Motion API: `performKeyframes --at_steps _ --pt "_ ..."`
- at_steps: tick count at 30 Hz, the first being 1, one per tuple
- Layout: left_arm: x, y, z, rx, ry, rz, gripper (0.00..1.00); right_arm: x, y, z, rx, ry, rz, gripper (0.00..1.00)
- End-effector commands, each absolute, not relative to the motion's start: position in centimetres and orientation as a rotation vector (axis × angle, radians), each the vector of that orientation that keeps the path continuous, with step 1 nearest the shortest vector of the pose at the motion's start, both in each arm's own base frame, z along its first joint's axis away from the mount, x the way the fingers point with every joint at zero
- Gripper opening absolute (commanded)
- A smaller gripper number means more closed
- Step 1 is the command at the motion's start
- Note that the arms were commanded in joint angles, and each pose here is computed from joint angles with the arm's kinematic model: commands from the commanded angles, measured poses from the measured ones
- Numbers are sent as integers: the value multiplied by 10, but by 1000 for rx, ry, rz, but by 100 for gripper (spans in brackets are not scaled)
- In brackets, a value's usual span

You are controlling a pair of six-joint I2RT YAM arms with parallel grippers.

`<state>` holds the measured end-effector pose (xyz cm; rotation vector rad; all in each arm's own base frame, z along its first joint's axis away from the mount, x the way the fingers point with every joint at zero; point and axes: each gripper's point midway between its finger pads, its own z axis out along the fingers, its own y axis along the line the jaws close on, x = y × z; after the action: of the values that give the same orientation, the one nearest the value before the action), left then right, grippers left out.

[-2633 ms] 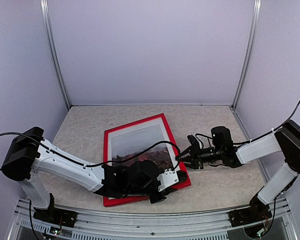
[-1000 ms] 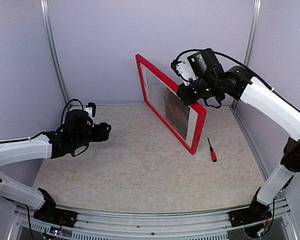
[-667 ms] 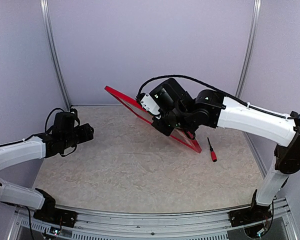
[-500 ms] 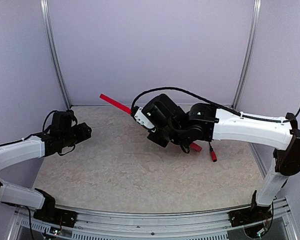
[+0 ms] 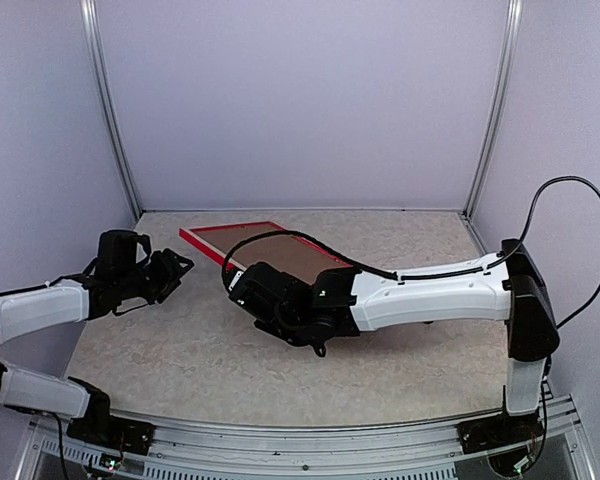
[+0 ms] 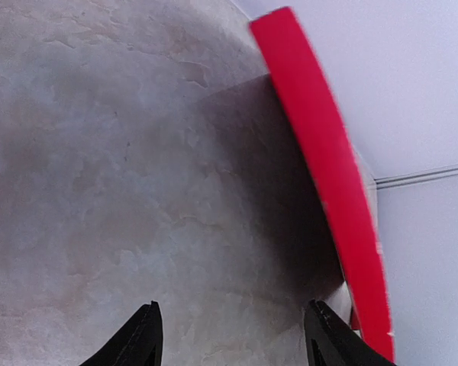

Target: Take the photo out of the frame

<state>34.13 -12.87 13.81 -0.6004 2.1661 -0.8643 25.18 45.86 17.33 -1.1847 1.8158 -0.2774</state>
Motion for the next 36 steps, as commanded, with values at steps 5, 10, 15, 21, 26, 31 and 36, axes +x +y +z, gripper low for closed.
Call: performKeyframes --at_steps 5,10,15,21,26,31,36 --pt "347 -155 144 -658 2075 -1170 63 222 492 120 -1269 1963 -26 0" --pt "358 -163 137 -691 2051 -1242 61 218 493 112 -1280 1974 -25 0" --pt "367 -170 130 -719 2039 -1282 58 214 495 109 -1284 1977 -10 0" --pt "374 -177 113 -757 2034 -1326 43 211 498 107 -1288 1978 -1 0" --pt "371 -175 100 -788 2058 -1306 36 209 494 106 -1280 1991 6 0" --pt "362 -167 86 -811 2092 -1240 34 197 493 107 -1283 2024 106 2" --pt "349 -158 65 -838 2137 -1179 34 190 486 111 -1266 2067 212 13"
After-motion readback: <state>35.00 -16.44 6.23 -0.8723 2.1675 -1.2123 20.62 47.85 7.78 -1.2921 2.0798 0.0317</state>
